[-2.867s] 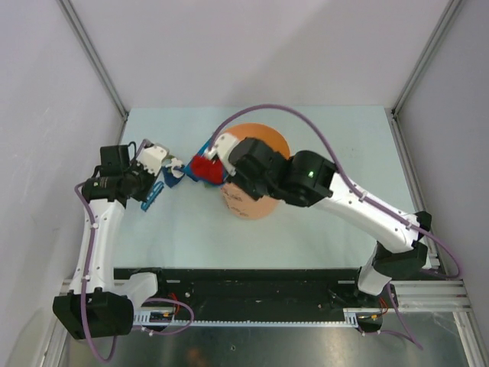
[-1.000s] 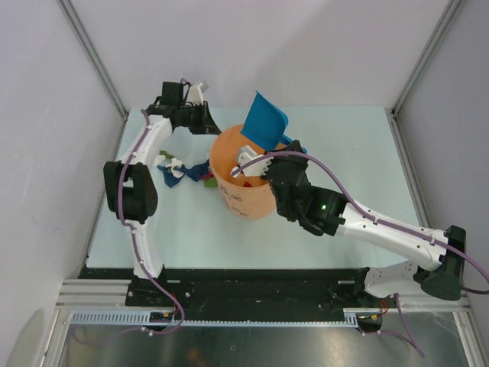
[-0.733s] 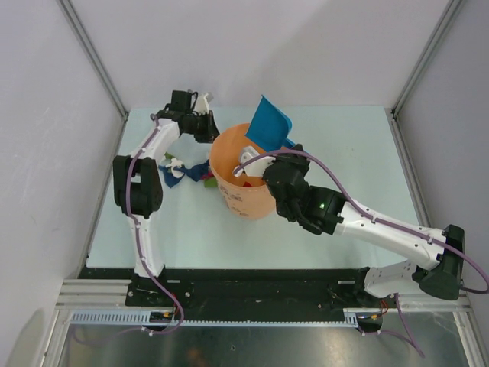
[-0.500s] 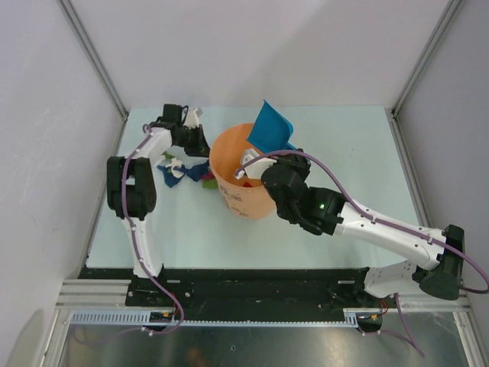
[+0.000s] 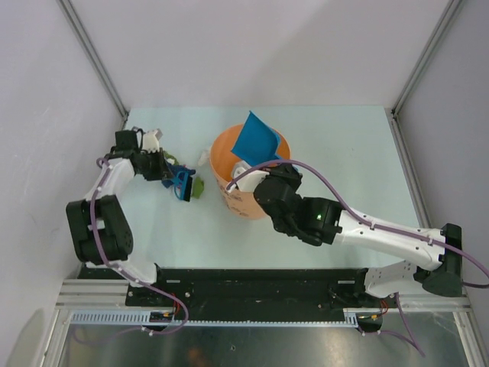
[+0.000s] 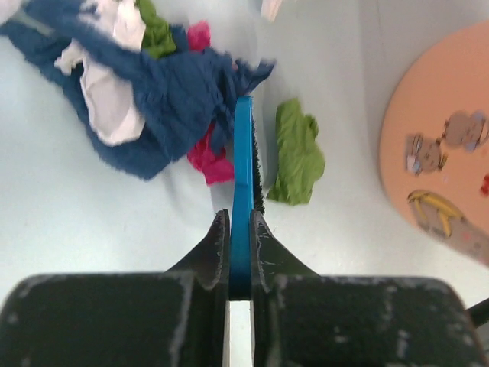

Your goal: Sweep away the paper scraps from the table

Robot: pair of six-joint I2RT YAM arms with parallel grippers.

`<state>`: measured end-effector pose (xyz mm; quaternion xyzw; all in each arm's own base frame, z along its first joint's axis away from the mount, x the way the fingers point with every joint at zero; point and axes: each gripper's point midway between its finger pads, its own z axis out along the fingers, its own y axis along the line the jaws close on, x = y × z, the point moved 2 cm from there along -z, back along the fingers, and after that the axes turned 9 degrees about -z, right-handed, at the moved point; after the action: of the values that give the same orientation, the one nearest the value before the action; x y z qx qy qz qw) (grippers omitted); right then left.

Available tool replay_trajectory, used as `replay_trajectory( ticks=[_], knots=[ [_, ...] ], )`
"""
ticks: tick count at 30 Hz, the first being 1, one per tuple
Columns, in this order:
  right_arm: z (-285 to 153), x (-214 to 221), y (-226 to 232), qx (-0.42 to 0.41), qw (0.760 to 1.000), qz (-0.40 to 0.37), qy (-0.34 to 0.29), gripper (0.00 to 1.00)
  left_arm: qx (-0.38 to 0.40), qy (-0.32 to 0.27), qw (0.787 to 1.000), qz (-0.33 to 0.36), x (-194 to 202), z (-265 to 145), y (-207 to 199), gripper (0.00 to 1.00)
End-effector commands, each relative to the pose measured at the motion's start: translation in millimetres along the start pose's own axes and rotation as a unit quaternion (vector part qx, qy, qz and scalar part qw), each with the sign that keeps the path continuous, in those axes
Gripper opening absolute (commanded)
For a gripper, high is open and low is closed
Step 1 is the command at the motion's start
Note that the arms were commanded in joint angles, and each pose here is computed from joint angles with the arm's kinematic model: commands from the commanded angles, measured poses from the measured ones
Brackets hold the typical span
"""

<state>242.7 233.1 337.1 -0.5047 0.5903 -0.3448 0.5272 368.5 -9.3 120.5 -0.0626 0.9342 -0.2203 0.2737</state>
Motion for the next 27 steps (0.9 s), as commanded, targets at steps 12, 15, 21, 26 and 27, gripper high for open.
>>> replay_trajectory(
  ticks=[12, 15, 21, 26, 27],
  knots=[
    [-88, -95, 2, -0.15, 0.945, 0.183, -0.227, 0.0, -0.009, -0.138, 0.959, 0.247, -9, -101, -48, 0.0],
    [-112, -115, 27, -0.272, 0.889, 0.25, -0.27, 0.0, 0.015, -0.14, 0.952, 0.272, -15, -100, -63, 0.0],
    [-116, -110, 128, -0.424, 0.856, 0.231, -0.183, 0.0, 0.073, -0.118, 0.938, 0.319, -32, -76, -96, 0.0],
    [-104, -101, 197, -0.496, 0.825, 0.25, -0.106, 0.0, 0.079, -0.076, 0.928, 0.355, -35, -38, -101, 0.0],
    [-99, -103, 209, -0.504, 0.819, 0.256, -0.095, 0.0, 0.079, -0.074, 0.927, 0.359, -38, -34, -102, 0.0]
  ],
)
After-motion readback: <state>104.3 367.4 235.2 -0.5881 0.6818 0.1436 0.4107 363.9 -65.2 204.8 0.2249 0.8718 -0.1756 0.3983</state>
